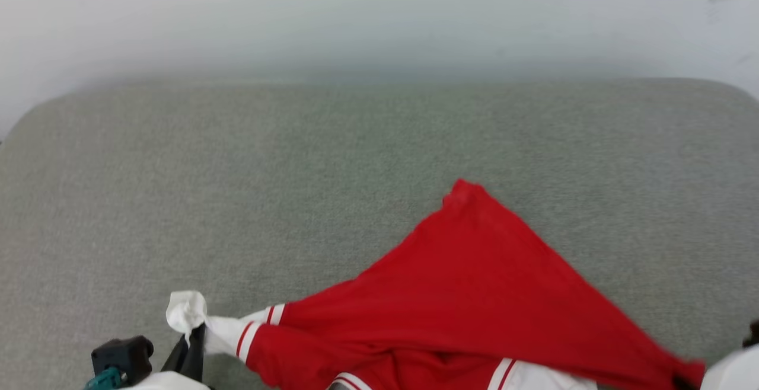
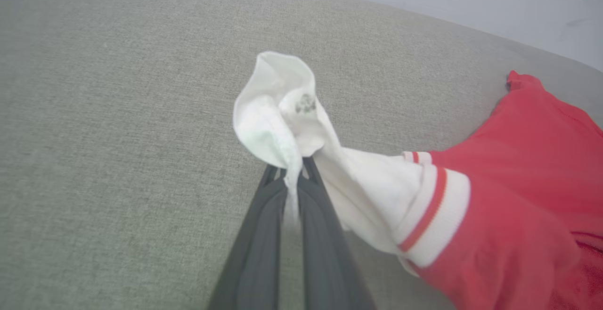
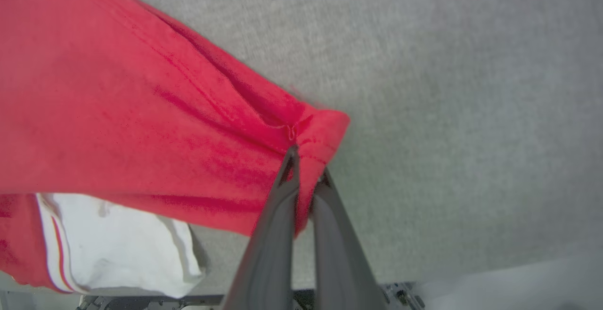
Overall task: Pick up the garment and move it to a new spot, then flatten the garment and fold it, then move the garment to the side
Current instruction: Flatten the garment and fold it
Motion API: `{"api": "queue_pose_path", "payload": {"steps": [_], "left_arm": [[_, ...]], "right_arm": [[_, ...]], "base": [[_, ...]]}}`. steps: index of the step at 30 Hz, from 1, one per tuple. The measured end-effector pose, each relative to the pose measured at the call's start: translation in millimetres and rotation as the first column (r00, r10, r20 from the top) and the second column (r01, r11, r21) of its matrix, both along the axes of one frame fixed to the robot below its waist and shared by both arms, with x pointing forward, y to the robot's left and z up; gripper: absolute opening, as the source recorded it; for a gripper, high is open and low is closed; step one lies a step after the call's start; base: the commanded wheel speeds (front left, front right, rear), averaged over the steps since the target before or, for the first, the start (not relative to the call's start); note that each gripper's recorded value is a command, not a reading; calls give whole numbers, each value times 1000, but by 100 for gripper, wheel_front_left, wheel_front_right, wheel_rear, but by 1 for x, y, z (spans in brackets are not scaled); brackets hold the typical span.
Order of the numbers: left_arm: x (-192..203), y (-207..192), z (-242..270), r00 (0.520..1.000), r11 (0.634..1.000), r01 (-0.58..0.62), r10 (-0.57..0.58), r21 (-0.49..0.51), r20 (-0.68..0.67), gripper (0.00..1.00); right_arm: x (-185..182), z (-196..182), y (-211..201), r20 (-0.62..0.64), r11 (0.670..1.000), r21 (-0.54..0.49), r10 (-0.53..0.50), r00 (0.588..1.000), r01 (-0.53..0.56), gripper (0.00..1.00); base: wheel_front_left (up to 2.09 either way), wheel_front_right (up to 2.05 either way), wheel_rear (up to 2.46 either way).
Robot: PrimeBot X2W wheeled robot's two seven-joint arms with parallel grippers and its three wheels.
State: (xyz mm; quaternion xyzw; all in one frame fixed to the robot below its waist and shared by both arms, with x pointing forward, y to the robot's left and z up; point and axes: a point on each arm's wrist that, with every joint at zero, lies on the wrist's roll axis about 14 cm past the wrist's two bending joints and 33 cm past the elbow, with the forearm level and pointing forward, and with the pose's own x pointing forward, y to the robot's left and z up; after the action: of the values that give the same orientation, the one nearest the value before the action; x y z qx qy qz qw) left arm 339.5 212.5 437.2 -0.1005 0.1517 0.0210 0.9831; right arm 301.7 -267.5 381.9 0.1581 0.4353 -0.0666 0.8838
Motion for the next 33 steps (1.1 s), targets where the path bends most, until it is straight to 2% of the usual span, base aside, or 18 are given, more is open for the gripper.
{"api": "queue_pose_path", "payload": {"steps": [6, 11, 12, 13, 14, 19, 25, 29, 33], "left_arm": [[-4, -11, 3, 999, 999, 39, -39, -9, -2, 0], [-6, -17, 3, 998, 998, 59, -59, -9, -7, 0], [-6, -17, 2, 998, 998, 60, -60, -9, -9, 0], [-6, -17, 2, 998, 998, 59, -59, -10, -11, 0], [-7, -17, 1, 998, 998, 58, -58, -10, -14, 0], [-3, -16, 1, 998, 998, 56, -56, -11, -12, 0], [2, -17, 5, 998, 998, 58, -58, -8, 4, 0], [4, -17, 5, 998, 998, 58, -58, -8, 11, 0], [13, -20, 10, 997, 998, 63, -63, -8, 33, 0]], "right_arm": [[-66, -19, 10, -70, 994, 65, -87, 994, 91, 0], [-78, -24, 14, -56, 986, 105, -123, 991, 128, 0], [-75, -23, 15, -30, 984, 115, -132, 991, 135, 4], [-72, -22, 16, -8, 983, 121, -139, 990, 139, 45], [-68, -20, 15, 15, 985, 104, -139, 990, 137, 100], [-21, 8, 5, 239, 988, 36, -152, 959, 148, 100], [40, 53, 13, 489, 993, -51, -70, 870, 108, 100], [72, 66, 32, 546, 996, -84, 22, 837, 29, 100], [104, 68, 57, 524, 989, -112, 141, 840, -96, 100]], "base": [[0, 0, 0], [0, 0, 0], [0, 0, 0], [0, 0, 0], [0, 0, 0], [0, 0, 0], [0, 0, 0], [0, 0, 0], [0, 0, 0]]}}
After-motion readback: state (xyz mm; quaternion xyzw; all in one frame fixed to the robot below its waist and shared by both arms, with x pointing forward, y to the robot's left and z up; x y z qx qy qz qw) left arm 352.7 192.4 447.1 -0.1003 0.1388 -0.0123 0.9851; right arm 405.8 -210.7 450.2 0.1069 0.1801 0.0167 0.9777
